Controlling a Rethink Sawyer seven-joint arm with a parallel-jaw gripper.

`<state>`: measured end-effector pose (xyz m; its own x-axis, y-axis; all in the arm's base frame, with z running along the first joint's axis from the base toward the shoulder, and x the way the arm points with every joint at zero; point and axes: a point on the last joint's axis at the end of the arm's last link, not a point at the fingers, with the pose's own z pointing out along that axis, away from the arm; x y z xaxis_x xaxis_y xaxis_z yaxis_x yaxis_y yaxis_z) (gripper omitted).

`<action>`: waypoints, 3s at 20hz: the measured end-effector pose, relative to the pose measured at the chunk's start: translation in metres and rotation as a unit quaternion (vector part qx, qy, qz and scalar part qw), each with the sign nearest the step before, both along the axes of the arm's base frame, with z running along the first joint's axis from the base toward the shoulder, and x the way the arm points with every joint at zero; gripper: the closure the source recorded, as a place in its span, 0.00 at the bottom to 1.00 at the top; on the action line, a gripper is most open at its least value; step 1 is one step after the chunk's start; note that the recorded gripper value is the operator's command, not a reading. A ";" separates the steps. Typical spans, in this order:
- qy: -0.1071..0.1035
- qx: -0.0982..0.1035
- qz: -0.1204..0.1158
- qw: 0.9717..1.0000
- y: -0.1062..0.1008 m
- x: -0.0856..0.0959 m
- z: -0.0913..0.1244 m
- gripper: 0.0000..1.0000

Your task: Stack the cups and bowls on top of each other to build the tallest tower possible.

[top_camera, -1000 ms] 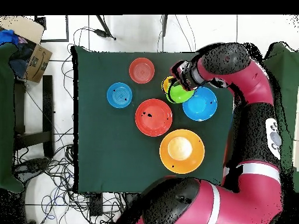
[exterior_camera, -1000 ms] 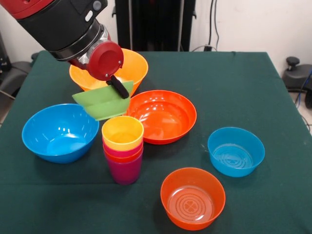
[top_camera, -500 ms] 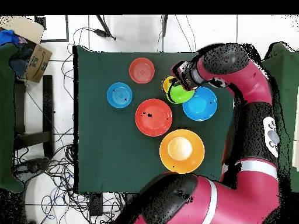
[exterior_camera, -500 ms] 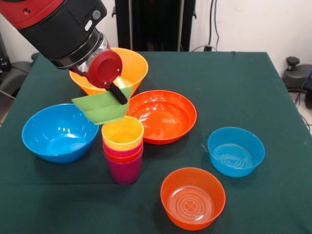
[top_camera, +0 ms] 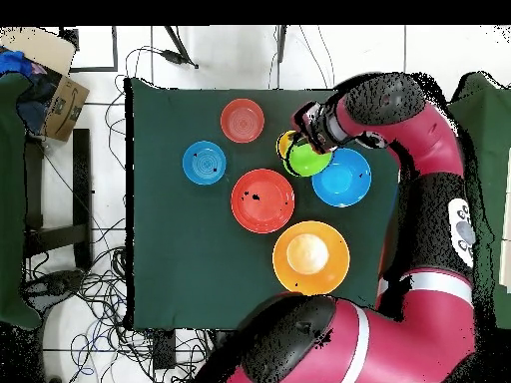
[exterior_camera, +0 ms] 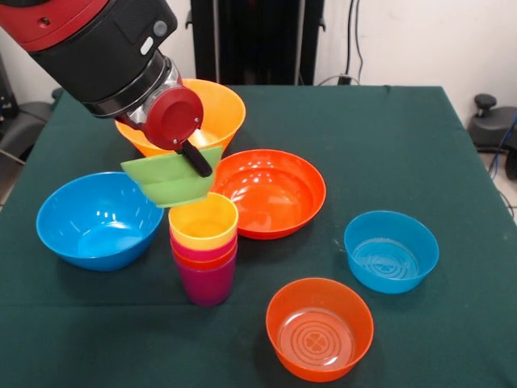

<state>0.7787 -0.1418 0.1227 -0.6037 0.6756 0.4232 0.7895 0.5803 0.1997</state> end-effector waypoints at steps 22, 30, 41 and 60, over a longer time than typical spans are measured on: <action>0.024 0.008 -0.010 1.000 0.003 0.002 0.045 1.00; 0.014 -0.002 -0.020 1.000 -0.006 0.002 0.095 1.00; 0.001 -0.005 -0.032 0.999 0.007 -0.002 0.119 1.00; 0.066 -0.018 0.005 0.998 -0.001 -0.013 0.120 1.00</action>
<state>0.7654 -0.1428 0.2424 -0.5505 0.6869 0.4745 0.8022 0.5926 0.0728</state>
